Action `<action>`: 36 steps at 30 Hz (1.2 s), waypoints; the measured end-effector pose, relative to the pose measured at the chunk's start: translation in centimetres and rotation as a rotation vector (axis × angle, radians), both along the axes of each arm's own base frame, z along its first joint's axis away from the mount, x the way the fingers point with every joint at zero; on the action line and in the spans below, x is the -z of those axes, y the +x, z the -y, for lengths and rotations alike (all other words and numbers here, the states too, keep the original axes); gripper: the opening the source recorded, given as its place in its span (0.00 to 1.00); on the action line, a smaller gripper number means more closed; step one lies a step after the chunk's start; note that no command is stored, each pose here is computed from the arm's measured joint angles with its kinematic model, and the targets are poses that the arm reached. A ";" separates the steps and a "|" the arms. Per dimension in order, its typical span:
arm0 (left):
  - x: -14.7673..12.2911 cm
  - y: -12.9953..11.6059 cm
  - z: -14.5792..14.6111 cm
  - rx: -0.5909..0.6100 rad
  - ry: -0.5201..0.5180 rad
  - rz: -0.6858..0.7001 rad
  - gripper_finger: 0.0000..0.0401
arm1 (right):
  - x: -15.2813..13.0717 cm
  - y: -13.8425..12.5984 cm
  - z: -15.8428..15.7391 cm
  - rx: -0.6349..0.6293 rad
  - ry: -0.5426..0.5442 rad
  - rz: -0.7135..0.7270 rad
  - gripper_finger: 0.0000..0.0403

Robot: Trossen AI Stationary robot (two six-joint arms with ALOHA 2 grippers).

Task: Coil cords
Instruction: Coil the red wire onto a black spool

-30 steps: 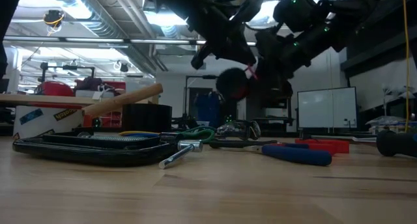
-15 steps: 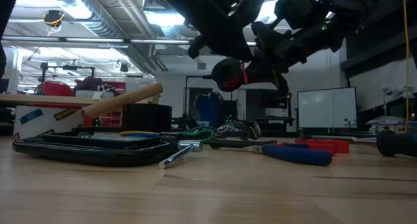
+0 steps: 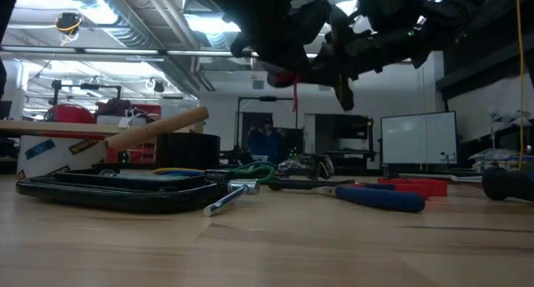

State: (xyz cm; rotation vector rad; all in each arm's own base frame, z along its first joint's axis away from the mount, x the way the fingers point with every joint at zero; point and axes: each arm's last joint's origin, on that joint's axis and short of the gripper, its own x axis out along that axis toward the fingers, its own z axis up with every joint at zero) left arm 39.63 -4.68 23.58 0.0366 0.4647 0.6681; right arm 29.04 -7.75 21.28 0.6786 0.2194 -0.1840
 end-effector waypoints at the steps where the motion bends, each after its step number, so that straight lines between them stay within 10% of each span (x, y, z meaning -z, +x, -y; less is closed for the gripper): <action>1: 0.0 0.0 0.0 0.004 0.010 -0.011 0.00 | -0.1 0.0 0.0 -0.012 0.000 0.015 0.00; 36: 1.6 -1.9 3.1 0.020 -0.044 -0.148 0.15 | -0.9 0.1 -0.7 -0.272 -0.014 0.094 0.00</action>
